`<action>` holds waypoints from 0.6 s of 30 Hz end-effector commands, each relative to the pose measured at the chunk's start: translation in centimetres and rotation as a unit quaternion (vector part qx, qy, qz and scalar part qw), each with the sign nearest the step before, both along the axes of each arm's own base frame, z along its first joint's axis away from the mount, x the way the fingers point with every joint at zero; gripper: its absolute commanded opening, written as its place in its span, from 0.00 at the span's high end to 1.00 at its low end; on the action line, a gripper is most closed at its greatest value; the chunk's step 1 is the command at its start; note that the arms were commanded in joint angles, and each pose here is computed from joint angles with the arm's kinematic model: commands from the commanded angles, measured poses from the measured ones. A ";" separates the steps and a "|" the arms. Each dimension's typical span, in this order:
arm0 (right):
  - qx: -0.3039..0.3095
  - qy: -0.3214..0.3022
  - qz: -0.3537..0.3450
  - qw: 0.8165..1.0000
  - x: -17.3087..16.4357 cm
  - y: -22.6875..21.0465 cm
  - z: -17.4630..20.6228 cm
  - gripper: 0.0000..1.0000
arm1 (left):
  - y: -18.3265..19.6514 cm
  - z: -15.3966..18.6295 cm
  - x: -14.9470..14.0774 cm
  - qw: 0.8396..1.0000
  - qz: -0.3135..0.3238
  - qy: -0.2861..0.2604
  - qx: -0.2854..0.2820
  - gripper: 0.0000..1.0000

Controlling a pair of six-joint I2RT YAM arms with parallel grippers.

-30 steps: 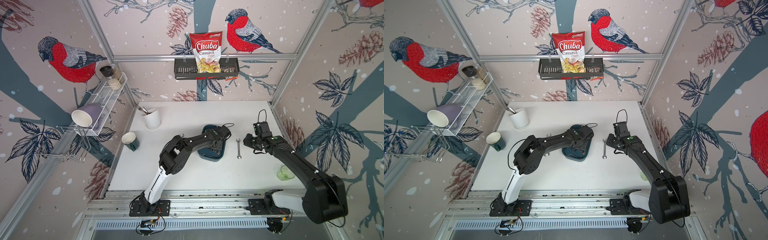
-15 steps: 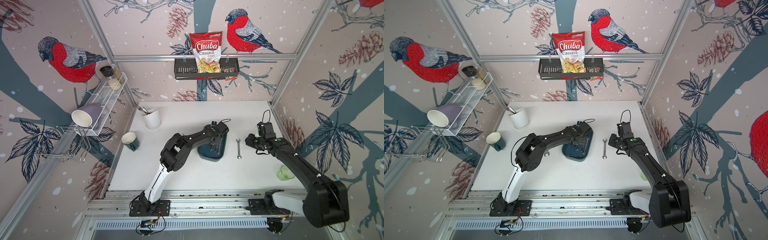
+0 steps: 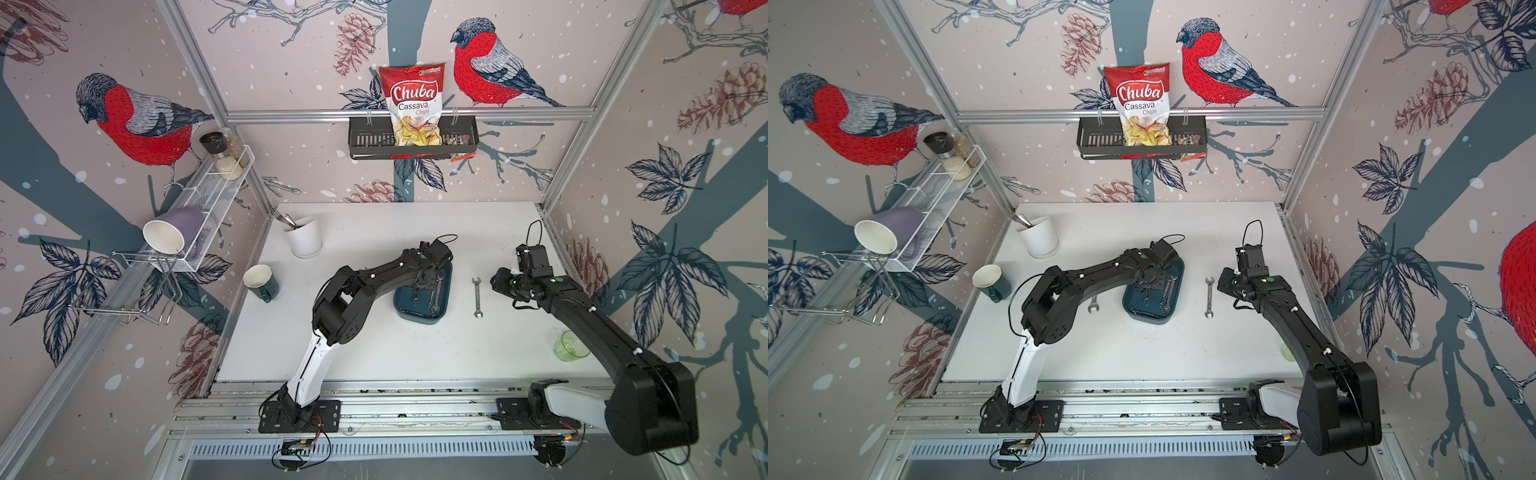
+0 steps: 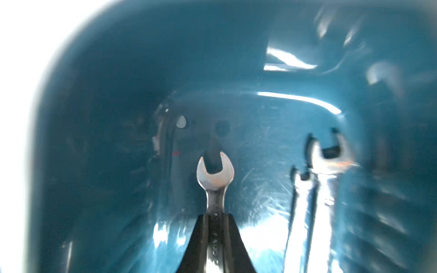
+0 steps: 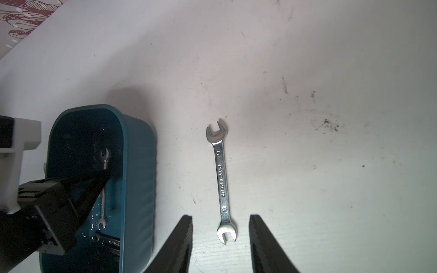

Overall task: Take out the wrench from the storage box
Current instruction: Pick up the wrench from the storage box.

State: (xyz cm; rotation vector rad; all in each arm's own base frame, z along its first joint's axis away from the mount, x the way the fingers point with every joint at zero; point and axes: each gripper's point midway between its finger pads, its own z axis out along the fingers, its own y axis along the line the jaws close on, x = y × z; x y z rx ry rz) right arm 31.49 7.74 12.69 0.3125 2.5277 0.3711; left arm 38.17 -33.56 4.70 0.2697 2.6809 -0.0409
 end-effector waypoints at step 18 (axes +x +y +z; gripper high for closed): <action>0.003 -0.011 0.005 1.000 0.0 0.0 0.6 0.55 | 5.1 8.4 1.0 0.998 0.025 -0.054 -0.010 0.91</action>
